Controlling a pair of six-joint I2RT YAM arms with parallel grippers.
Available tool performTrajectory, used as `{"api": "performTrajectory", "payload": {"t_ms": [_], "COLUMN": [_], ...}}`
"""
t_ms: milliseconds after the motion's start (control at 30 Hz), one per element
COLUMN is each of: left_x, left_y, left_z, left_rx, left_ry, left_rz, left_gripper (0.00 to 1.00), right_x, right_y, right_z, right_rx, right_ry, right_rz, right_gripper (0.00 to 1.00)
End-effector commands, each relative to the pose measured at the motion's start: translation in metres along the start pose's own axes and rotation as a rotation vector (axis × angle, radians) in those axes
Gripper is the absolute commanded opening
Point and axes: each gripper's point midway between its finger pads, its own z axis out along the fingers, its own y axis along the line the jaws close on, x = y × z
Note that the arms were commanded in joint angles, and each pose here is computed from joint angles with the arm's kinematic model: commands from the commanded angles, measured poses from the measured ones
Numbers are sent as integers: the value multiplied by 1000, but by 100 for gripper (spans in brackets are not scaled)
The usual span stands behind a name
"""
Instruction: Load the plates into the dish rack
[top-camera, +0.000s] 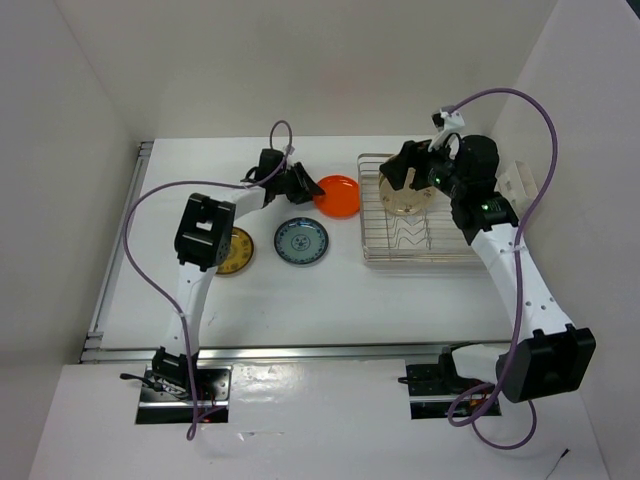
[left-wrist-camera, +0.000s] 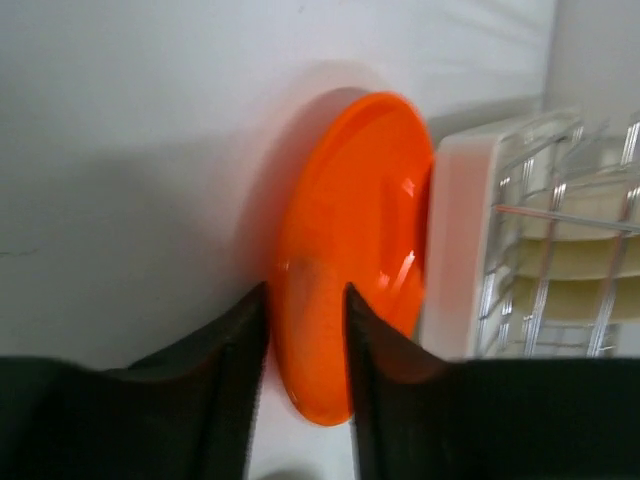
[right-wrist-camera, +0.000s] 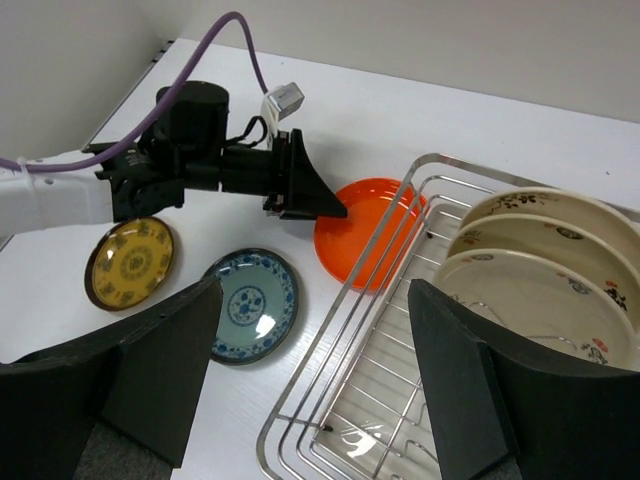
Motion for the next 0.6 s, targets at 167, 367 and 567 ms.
{"api": "performTrajectory", "payload": {"t_ms": [167,367,567], "left_x": [25,-22,-89], "left_y": [47,31,4], "left_z": [12,-23,-98], "left_rx": [-163,-188,-101], "left_ry": [58,-29,-77], "left_rz": [-25,143,390], "left_gripper": [0,0,0], "right_x": [2,2,-4], "right_y": [-8,0,11], "right_z": [2,18,47], "right_rx": [50,-28,-167], "right_ry": [-9,15,40], "right_rz": [43,56,46], "right_gripper": [87,87,88]}}
